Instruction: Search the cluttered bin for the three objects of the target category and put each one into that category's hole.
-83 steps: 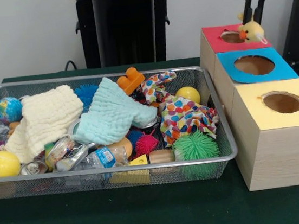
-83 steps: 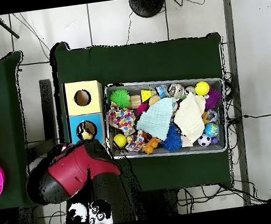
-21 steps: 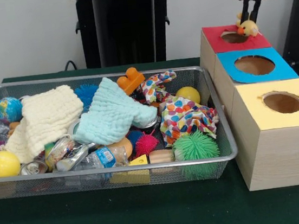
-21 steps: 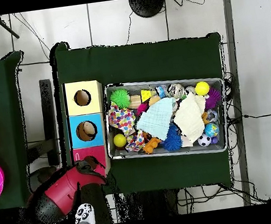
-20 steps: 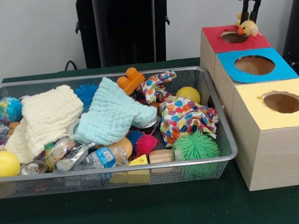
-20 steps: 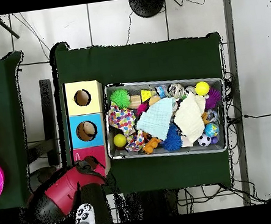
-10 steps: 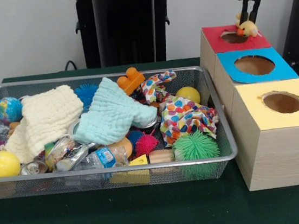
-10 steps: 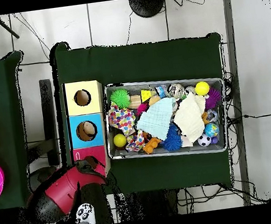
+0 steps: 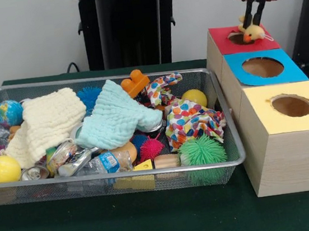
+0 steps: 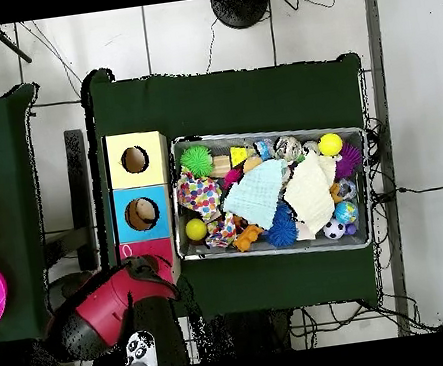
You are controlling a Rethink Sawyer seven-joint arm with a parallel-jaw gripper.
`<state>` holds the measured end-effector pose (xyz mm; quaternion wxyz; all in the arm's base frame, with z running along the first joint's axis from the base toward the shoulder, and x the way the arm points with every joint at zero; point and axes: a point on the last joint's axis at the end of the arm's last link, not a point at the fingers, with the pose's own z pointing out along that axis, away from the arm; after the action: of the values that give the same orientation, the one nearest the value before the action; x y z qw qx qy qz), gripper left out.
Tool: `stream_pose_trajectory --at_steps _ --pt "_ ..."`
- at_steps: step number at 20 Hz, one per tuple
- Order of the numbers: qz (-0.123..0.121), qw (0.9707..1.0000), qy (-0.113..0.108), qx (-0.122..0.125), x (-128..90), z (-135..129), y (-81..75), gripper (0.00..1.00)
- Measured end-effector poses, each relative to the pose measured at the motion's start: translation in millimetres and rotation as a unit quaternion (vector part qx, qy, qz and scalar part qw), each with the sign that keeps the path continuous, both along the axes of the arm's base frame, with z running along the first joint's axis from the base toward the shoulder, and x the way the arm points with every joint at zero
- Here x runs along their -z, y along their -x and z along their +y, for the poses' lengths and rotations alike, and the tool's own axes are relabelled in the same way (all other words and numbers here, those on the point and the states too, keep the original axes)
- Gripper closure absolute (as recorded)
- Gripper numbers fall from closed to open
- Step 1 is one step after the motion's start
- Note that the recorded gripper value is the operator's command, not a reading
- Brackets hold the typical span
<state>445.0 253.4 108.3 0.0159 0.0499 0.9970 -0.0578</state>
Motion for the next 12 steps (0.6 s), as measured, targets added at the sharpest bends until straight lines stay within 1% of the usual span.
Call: stream_pose_trajectory --at_steps 5,12 --pt "-0.001 1.0 0.005 -0.004 0 -3 -2.2 1.0" --pt "-0.002 1.0 0.006 0.002 0 -11 -6.4 1.0"
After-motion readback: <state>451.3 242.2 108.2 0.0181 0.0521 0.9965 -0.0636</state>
